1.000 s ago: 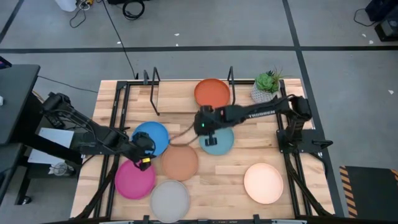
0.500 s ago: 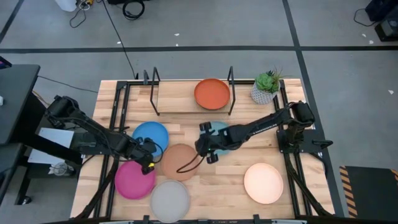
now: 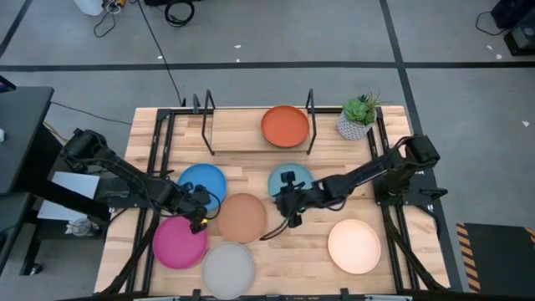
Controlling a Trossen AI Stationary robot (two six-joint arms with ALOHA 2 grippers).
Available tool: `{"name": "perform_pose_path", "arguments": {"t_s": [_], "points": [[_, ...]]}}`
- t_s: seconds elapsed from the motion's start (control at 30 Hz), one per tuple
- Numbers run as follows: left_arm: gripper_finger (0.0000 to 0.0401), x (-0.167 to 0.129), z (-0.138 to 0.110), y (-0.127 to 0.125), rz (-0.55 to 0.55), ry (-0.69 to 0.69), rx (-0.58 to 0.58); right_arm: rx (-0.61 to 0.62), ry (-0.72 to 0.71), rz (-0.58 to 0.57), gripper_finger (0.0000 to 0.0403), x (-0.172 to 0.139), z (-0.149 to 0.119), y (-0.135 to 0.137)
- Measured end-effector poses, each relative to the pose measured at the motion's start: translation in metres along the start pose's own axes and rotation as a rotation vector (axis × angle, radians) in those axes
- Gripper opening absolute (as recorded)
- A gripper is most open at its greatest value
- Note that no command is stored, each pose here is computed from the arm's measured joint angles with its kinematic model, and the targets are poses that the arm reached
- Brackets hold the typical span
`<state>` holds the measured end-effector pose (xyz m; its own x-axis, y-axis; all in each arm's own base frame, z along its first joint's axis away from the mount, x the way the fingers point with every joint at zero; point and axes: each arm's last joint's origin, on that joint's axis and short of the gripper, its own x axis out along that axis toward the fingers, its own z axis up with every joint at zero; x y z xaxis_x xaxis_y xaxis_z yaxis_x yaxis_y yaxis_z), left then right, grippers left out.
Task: Place and stack plates onto a shelf
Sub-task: Stack the blue plate on top of the orange plate on the shelf
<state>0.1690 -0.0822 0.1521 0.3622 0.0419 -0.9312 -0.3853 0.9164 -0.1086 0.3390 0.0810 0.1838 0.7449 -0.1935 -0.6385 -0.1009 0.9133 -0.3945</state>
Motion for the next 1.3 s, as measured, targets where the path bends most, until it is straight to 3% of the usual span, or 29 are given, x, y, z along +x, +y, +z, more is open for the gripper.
{"name": "perform_pose_path", "arguments": {"t_s": [0.27, 0.77, 1.13, 1.23, 1.3], "points": [[0.0185, -0.002, 0.002, -0.001, 0.001, -0.011, 0.217, 0.011, -0.034, -0.001, 0.0098, -0.003, -0.016, 0.009], [0.0177, 0.017, -0.001, -0.003, 0.087, 0.052, 0.229, 0.027, -0.121, -0.018, 0.0098, -0.003, -0.028, 0.018], [0.0051, 0.014, -0.001, -0.003, 0.062, 0.054, 0.222, 0.041, -0.168, -0.008, 0.0098, -0.005, -0.031, 0.025], [0.0015, 0.003, 0.003, -0.005, 0.059, 0.077, 0.224, 0.042, -0.168, -0.008, 0.0098, -0.005, -0.034, 0.026], [0.0012, -0.01, 0.009, -0.009, 0.054, 0.099, 0.233, 0.047, -0.177, -0.009, 0.0098, -0.005, -0.034, 0.026]]}}
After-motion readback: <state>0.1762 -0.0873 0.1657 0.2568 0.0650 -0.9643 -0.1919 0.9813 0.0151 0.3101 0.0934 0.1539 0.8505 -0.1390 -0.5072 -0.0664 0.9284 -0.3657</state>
